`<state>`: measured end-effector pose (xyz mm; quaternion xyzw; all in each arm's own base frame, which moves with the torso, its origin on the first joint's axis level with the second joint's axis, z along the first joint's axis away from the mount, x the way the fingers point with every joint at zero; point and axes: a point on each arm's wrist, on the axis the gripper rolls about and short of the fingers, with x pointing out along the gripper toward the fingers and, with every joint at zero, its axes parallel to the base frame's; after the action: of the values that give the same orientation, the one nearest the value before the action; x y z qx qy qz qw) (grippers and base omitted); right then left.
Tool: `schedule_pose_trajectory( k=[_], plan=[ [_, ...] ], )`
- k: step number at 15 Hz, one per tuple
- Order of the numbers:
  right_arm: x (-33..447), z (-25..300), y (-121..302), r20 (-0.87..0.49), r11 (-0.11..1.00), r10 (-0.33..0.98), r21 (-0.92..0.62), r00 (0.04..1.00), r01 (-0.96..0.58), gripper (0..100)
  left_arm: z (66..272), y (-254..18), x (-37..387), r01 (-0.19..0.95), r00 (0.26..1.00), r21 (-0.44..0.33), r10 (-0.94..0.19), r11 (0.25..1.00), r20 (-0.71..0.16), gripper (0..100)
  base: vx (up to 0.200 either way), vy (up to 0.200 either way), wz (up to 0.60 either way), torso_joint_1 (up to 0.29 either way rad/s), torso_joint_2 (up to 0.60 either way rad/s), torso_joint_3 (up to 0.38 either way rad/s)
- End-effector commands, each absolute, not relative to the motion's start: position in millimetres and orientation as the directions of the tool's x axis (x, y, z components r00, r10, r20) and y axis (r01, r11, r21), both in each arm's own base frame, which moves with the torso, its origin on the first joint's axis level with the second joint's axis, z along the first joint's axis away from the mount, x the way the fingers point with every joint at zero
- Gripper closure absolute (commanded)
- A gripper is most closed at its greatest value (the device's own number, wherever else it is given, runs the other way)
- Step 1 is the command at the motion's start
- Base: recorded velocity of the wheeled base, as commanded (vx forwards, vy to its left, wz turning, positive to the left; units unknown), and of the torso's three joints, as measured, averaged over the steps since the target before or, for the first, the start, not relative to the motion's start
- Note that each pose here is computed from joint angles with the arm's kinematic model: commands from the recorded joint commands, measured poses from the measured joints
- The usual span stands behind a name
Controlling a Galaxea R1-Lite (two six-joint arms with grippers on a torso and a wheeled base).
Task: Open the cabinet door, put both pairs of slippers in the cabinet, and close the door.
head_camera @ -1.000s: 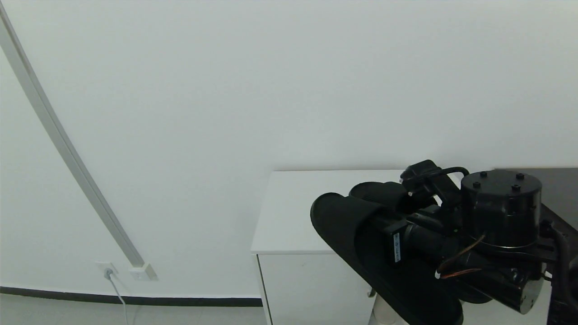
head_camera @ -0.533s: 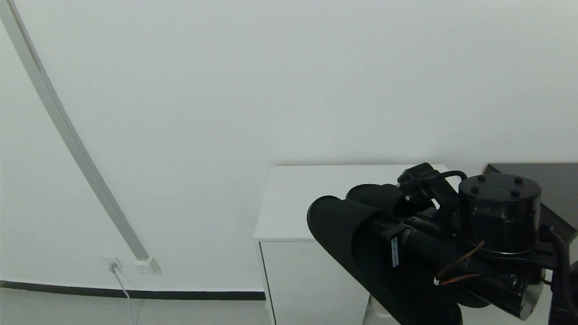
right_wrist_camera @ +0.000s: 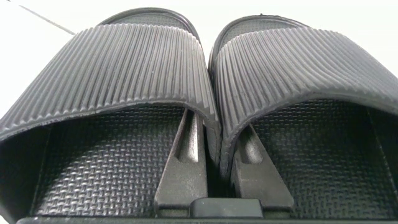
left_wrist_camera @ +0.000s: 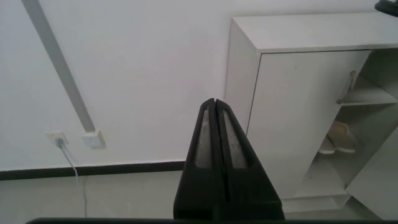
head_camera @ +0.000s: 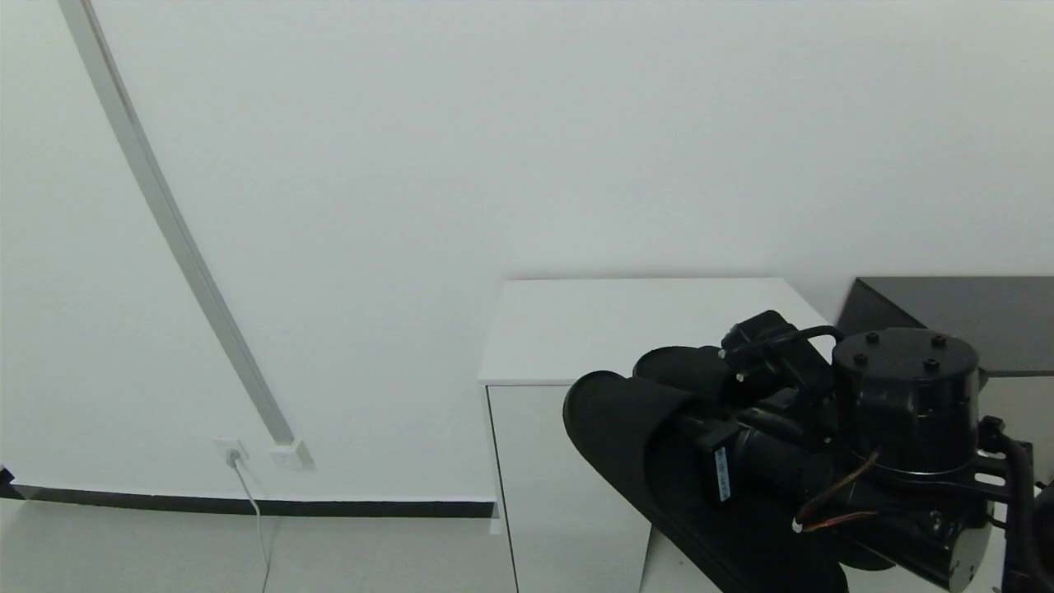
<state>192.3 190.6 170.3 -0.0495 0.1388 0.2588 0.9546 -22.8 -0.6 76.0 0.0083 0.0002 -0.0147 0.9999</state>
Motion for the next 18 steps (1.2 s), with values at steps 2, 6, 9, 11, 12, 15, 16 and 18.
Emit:
schedule_pose_trajectory(
  k=[2, 6, 9, 11, 12, 15, 16, 18],
  plan=[
    [191, 163, 188, -0.283, 0.857, 0.478, -0.058, 0.831, -0.513, 100, 76, -1, -23, 0.029, 1.0, 0.015, -0.029, 0.999, -0.002, 100, 0.0, 0.0, 0.0, 0.0, 0.0, 0.0],
    [193, 159, 189, -0.241, 0.855, 0.48, -0.085, 0.843, -0.511, 100, 76, -1, -23, 0.031, 1.0, 0.015, -0.031, 0.999, -0.002, 100, 0.0, 0.0, 0.0, 0.0, 0.0, 0.0],
    [194, 156, 190, -0.253, 0.852, 0.483, -0.085, 0.838, -0.517, 100, 76, -1, -23, 0.029, 1.0, 0.015, -0.029, 0.999, -0.002, 100, 0.0, 0.0, 0.0, 0.0, 0.0, 0.0],
    [195, 153, 192, -0.262, 0.85, 0.483, -0.087, 0.836, -0.519, 100, 76, -1, -23, 0.029, 1.0, 0.017, -0.029, 0.999, -0.002, 100, 0.0, 0.0, 0.0, 0.0, 0.0, 0.0],
    [196, 152, 193, -0.266, 0.85, 0.482, -0.088, 0.835, -0.519, 100, 76, -1, -23, 0.029, 1.0, 0.017, -0.029, 0.999, -0.002, 100, 0.0, -0.2, 0.0, 0.002, 0.0, 0.002],
    [196, 150, 193, -0.273, 0.851, 0.478, -0.091, 0.835, -0.517, 100, 76, -1, -23, 0.029, 1.0, 0.015, -0.029, 0.999, -0.002, 100, 0.0, -0.2, 0.0, -0.002, 0.0, 0.002],
    [196, 150, 193, -0.273, 0.851, 0.478, -0.091, 0.835, -0.517, 100, 76, -1, -23, 0.029, 1.0, 0.015, -0.029, 0.999, -0.002, 100, 0.0, -0.2, 0.0, 0.012, 0.0, 0.002],
    [196, 150, 193, -0.273, 0.851, 0.478, -0.091, 0.835, -0.517, 100, 76, -1, -23, 0.029, 1.0, 0.015, -0.029, 0.999, -0.002, 100, 0.0, -0.2, 0.0, 0.0, 0.0, 0.005]
  ],
)
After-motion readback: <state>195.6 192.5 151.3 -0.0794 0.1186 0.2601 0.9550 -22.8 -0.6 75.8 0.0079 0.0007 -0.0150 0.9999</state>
